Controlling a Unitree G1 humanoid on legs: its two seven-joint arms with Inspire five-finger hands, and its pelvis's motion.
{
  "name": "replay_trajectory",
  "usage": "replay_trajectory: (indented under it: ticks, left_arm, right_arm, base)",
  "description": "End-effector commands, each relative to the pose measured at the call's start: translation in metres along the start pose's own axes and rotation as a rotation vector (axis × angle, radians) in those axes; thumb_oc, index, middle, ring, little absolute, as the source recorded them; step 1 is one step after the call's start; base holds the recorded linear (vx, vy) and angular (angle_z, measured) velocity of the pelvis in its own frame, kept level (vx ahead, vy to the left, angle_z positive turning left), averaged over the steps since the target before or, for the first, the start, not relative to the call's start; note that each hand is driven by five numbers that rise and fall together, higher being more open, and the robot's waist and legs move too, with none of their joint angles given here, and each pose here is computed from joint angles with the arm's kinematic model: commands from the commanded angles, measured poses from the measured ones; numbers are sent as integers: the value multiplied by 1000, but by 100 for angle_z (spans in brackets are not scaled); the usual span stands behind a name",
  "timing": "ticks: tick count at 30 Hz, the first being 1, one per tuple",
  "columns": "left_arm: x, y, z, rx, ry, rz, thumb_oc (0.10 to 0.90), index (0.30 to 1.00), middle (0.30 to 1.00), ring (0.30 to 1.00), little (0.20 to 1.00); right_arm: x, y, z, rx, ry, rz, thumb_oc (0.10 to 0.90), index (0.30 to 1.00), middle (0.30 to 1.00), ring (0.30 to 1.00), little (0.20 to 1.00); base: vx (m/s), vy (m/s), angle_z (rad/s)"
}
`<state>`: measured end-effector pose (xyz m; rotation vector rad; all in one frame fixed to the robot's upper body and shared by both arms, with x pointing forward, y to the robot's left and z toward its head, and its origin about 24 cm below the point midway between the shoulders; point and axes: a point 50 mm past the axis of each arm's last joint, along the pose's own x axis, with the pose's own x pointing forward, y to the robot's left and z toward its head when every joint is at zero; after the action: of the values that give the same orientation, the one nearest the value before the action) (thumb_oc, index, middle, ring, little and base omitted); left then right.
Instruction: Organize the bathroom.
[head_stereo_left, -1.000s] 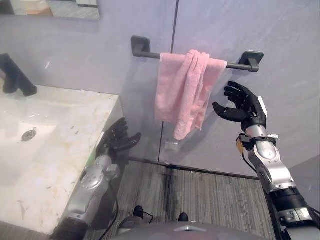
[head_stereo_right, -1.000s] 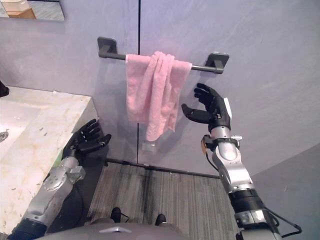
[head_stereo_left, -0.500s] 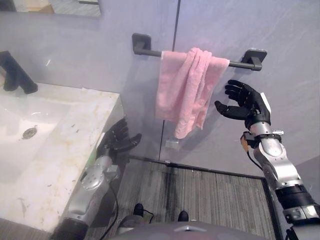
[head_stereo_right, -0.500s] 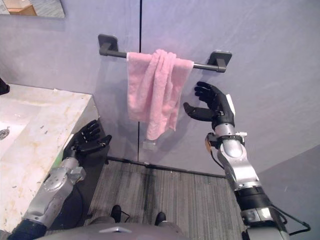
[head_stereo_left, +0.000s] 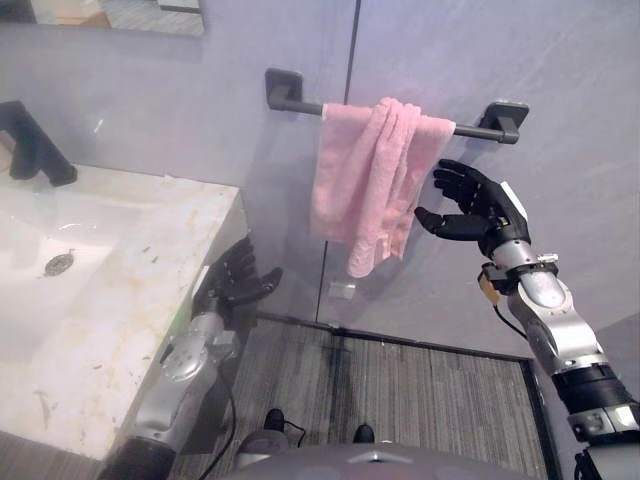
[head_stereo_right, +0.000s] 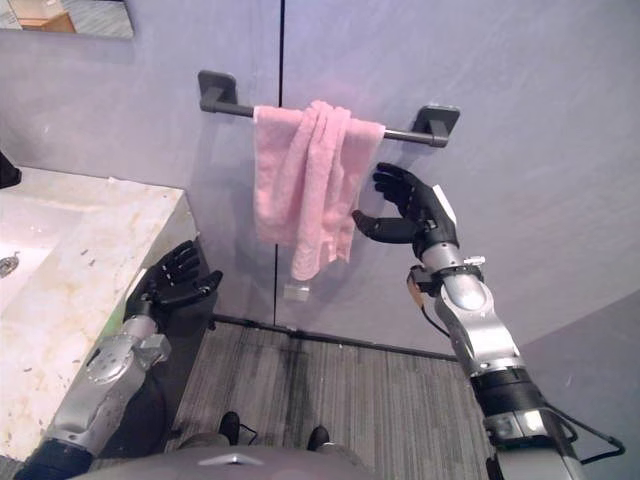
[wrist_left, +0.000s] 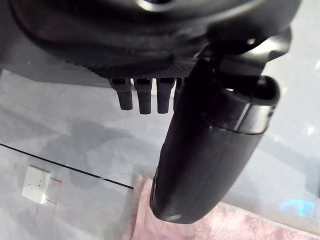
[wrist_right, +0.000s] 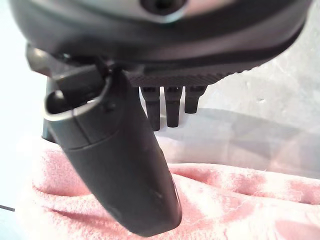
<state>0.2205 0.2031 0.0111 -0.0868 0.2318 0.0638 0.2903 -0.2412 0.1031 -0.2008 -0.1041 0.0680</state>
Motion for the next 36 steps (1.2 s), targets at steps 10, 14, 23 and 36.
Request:
replay_trajectory:
  ticks: [10, 14, 23, 36]
  left_arm:
    - [1, -12, 35, 29, -194, -100, 800, 900, 900, 900, 900]
    - [0, -10, 33, 30, -191, -95, 800, 900, 900, 900, 900]
    - [3, -13, 36, 32, -210, -85, 800, 900, 900, 900, 900]
    - [26, -22, 83, 52, -394, -43, 800, 900, 900, 900, 900]
  right_arm:
    - [46, 33, 125, -11, -516, 142, 800, 900, 900, 900, 900]
    - [46, 31, 121, -17, -512, 104, 400, 300, 300, 300, 300]
    - [41, 33, 110, 24, -496, 84, 400, 300, 300, 300, 300]
    - [26, 41, 78, 88, -413, 117, 400, 300, 300, 300, 300]
  base:
    - [0, 0, 0]
    - [0, 0, 0]
    - [-7, -2, 2]
    - [2, -12, -6]
